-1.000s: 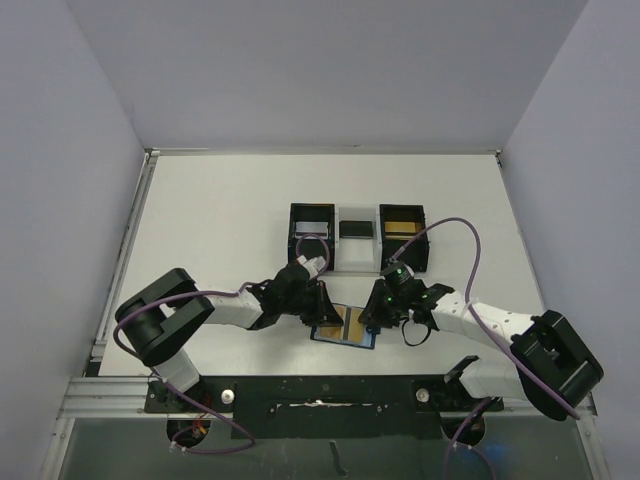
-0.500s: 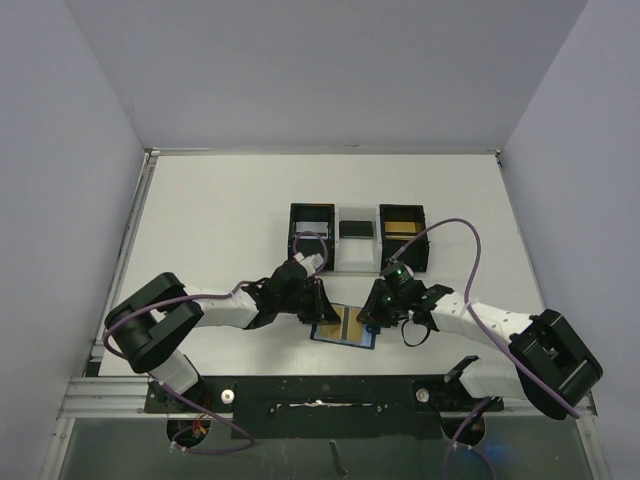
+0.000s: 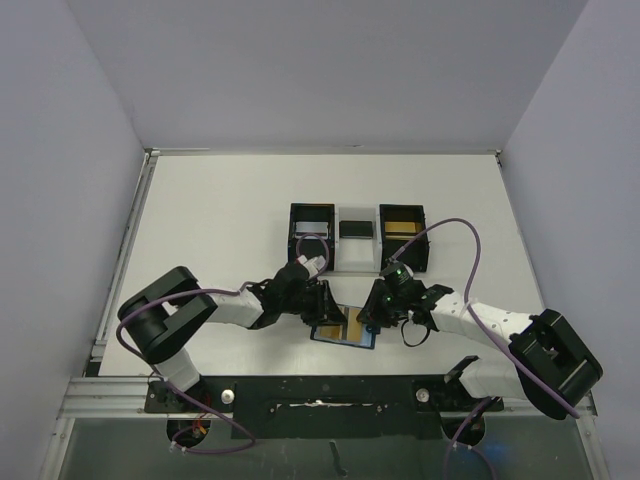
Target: Take the credit cards out of the card holder
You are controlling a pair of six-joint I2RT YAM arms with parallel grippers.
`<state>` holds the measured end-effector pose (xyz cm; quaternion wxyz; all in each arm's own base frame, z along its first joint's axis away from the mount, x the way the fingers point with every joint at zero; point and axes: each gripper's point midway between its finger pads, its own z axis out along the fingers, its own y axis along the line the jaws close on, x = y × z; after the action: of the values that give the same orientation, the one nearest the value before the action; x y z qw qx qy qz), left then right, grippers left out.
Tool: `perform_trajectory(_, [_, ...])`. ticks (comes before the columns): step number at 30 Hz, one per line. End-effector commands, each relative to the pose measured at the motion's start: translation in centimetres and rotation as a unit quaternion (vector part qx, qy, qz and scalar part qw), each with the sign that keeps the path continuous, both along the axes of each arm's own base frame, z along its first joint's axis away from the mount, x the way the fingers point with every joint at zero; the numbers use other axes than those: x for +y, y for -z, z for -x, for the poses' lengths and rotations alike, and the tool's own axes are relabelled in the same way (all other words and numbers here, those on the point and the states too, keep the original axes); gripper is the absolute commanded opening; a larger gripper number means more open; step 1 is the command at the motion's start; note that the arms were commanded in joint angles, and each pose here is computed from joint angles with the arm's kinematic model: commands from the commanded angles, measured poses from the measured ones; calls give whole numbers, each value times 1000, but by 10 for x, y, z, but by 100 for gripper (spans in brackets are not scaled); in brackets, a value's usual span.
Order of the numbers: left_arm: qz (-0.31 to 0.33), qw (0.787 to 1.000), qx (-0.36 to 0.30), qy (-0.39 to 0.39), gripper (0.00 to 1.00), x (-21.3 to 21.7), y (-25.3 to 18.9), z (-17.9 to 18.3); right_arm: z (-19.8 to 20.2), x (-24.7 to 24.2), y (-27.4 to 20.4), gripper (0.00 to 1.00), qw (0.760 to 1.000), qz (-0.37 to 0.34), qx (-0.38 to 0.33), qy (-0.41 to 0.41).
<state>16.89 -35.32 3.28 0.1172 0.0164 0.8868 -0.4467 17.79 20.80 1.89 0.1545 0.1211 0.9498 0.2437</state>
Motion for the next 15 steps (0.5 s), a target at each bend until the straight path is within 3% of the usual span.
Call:
perform_trajectory(1, [40, 999, -9, 6, 24, -11, -13, -5, 14, -20, 23, 20, 999, 50, 21, 2])
perform_trajectory(6, [47, 999, -11, 4, 0, -11, -17, -4, 17, -22, 26, 20, 998, 51, 25, 6])
perform_trajectory(15, [40, 999, -20, -13, 0, 0, -22, -10, 18, -28, 27, 20, 998, 61, 25, 11])
